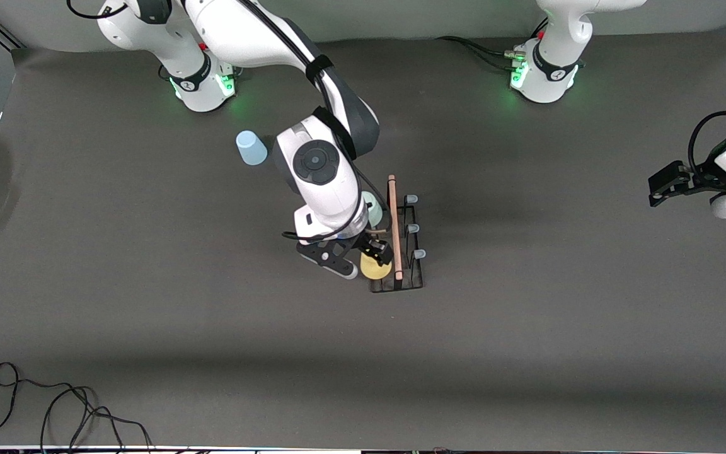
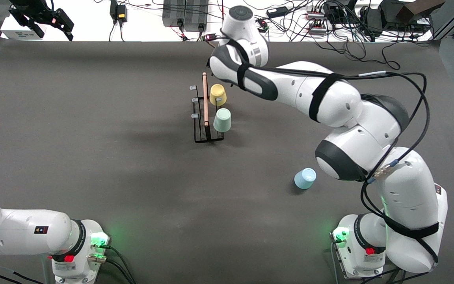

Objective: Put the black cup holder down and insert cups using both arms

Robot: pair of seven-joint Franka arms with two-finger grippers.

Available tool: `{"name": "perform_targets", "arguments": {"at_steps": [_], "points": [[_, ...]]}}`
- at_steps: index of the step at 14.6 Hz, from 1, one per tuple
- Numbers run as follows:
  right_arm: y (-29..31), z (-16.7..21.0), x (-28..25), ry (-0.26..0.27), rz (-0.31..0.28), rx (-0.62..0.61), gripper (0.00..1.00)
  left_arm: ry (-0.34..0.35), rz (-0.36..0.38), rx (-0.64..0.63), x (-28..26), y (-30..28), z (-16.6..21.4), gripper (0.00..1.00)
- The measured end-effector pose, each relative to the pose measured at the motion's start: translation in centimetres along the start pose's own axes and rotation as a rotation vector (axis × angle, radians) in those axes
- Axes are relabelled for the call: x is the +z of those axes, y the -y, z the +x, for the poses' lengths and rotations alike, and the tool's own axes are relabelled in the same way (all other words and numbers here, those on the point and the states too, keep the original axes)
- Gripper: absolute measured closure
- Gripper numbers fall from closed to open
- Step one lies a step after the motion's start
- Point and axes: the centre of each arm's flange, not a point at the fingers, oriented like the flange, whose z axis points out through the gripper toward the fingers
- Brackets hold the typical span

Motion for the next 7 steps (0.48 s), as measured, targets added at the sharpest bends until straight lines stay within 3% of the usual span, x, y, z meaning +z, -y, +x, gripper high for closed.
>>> {"name": "perform_targets", "arguments": {"at_steps": [3,7], "points": [[-2.0,2.9,-5.8,0.058,-0.033,-0.018,0.03,0.001,0.000,0.000,0.0,0.0,0.0,0.00],[-9.2,9.2,-15.6,0.202,-0.087,-0.105,0.03,0.001,0.000,-0.001,0.1,0.0,0.0,0.00]]}}
